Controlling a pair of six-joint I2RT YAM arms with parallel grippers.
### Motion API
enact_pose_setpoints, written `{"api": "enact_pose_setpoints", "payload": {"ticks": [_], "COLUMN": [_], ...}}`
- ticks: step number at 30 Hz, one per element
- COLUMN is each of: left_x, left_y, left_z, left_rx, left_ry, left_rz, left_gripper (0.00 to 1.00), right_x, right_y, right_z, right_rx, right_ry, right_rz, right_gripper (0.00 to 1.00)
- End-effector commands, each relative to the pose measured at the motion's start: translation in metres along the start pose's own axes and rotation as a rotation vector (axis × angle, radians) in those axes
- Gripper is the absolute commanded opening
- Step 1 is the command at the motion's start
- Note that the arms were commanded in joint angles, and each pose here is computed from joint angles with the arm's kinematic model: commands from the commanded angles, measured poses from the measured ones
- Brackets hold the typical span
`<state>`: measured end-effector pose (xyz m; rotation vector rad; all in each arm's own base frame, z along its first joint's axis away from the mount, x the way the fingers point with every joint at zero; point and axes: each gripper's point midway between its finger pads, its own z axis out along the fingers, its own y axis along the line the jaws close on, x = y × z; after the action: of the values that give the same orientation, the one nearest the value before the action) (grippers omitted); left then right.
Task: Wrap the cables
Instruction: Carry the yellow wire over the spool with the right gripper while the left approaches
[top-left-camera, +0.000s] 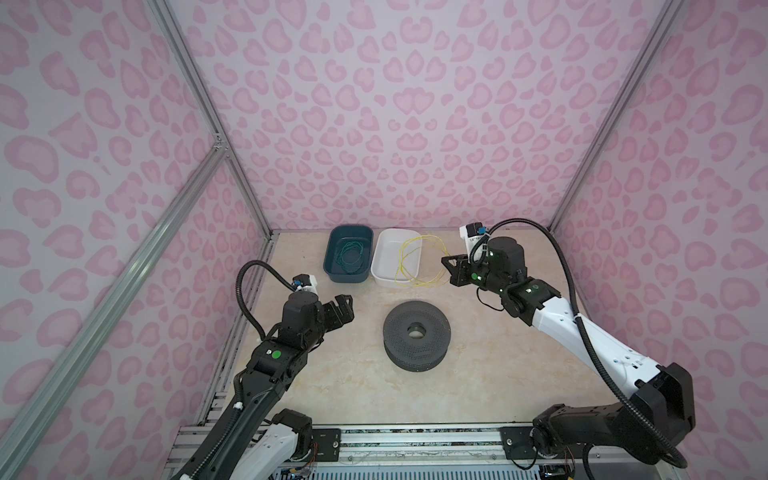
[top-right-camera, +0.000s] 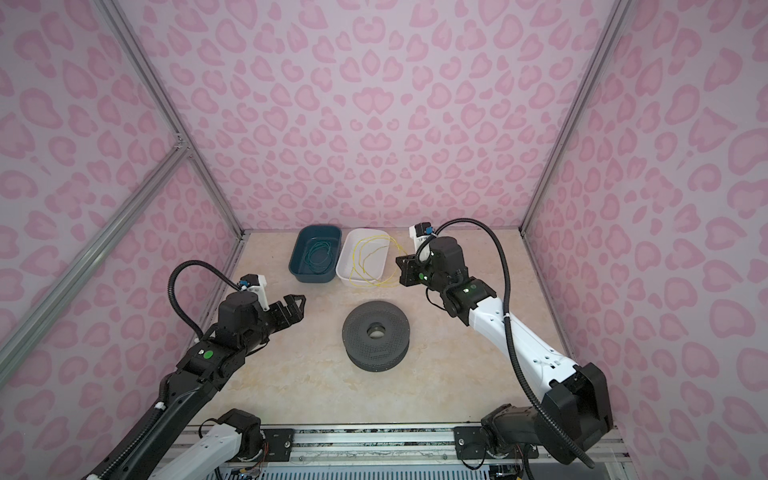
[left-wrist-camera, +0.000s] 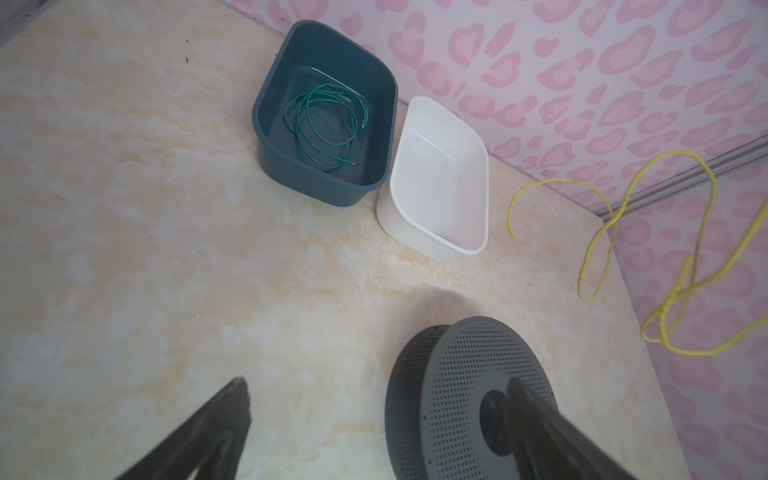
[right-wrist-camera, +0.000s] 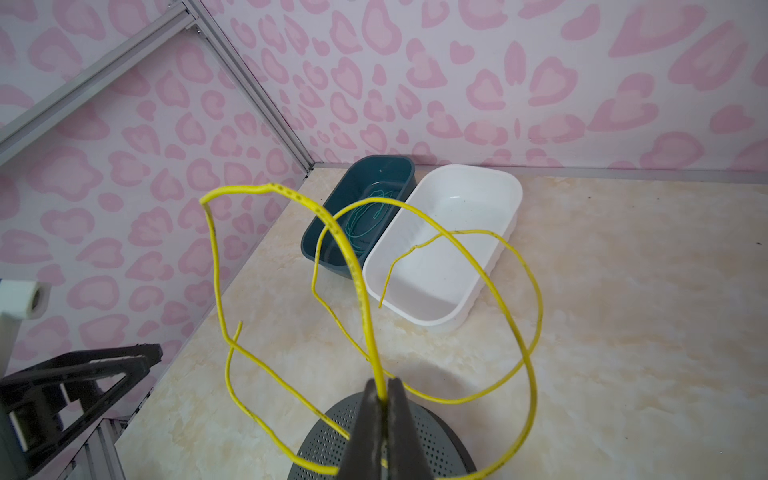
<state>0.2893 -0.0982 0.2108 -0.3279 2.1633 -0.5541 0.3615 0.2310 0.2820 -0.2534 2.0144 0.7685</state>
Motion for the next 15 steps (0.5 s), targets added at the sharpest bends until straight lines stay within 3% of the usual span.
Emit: {"api": "enact_pose_setpoints", "payload": {"ticks": [1,9,15], "left_x": [-0.005,0.012,0.033], "left_y": [-0.039,-0.097,-0.13], "left_z": [0.012,0.06,0.081], "left_rx": [0.194,0.454,0.508], "left_ry": [0.045,0.259,0.331], "left_rz": [-0.008,-0.019,0.05], "left_gripper": [0.97,0.84,0.83], "right_x": [0.001,0.02,0.031], "right_y": [0.001,0.006,0.008], "right_z": [-0.016,-0.054,-0.068], "right_rx": [-0.01,-0.045,-0.08], "right_ry": [-0.048,-0.073,-0.099], "right_rz": [0.024,0.09,0.149], "right_gripper": [0.0,0.0,0.0]}}
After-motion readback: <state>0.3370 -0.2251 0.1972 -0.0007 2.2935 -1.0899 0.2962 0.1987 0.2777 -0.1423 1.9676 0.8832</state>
